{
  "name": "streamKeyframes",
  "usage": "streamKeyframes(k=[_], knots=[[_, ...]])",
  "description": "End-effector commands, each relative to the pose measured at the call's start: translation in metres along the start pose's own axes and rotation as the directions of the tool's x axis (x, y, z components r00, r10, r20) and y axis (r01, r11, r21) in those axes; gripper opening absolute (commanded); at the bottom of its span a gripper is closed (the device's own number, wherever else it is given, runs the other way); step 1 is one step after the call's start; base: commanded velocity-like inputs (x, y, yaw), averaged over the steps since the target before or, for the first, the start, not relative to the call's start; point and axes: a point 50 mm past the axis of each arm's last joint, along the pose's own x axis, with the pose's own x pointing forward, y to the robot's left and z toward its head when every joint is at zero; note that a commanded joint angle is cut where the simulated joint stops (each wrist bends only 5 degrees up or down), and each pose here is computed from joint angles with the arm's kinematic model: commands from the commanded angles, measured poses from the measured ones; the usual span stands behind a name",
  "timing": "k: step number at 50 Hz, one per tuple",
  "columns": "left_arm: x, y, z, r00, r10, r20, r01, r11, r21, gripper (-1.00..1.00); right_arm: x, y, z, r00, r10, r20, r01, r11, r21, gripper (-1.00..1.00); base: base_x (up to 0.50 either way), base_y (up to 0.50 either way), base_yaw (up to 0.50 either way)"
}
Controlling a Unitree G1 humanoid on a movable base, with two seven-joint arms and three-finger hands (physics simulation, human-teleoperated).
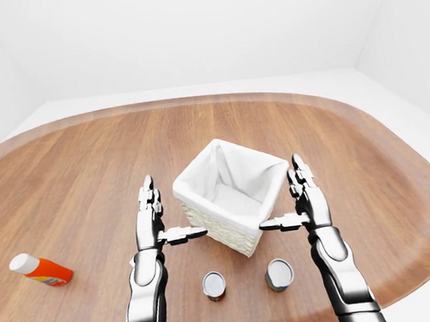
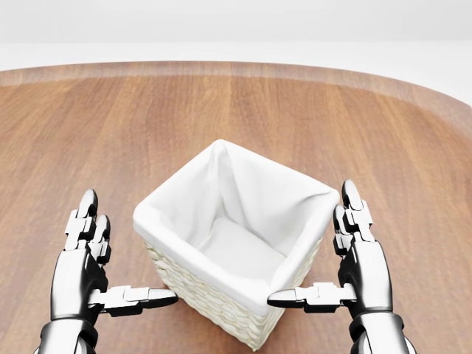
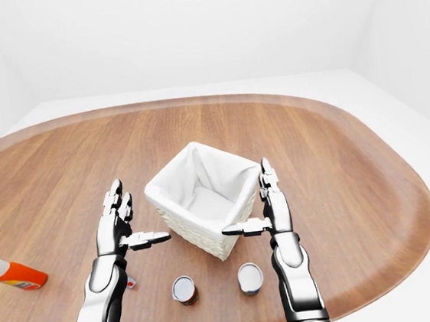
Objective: Pick up the alphabet soup and the cream cheese box, and put them in the basket.
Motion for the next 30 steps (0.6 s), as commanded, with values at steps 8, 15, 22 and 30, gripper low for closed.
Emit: streamKeyframes(k=[8, 15, 22, 30], knots=[[0.001, 0.0, -0.002, 1.0, -0.001, -0.002, 0.001, 1.0, 0.001, 1.0, 0.001, -0.002, 0.0, 1.0, -0.018, -0.003, 0.018, 1.0, 0.006, 1.0, 0.13, 0.0, 0.0], [0.001, 0.0, -0.001, 1.0, -0.001, -0.001, 0.001, 1.0, 0.002, 1.0, 0.003, -0.015, 0.003, 0.992, -0.124, 0.004, 0.124, 0.992, 0.033, 1.0, 0.0, 0.0, 0.0], [0.001, 0.0, -0.002, 1.0, -0.001, -0.001, 0.001, 1.0, 0.001, 1.0, 0.003, -0.021, 0.005, 0.984, -0.178, 0.013, 0.177, 0.984, 0.03, 1.0, 0.0, 0.0, 0.0], [0.001, 0.0, -0.002, 1.0, -0.002, -0.002, 0.002, 1.0, 0.002, 1.0, 0.002, -0.024, 0.007, 0.978, -0.208, 0.028, 0.208, 0.978, 0.025, 1.0, 0.0, 0.0, 0.0]])
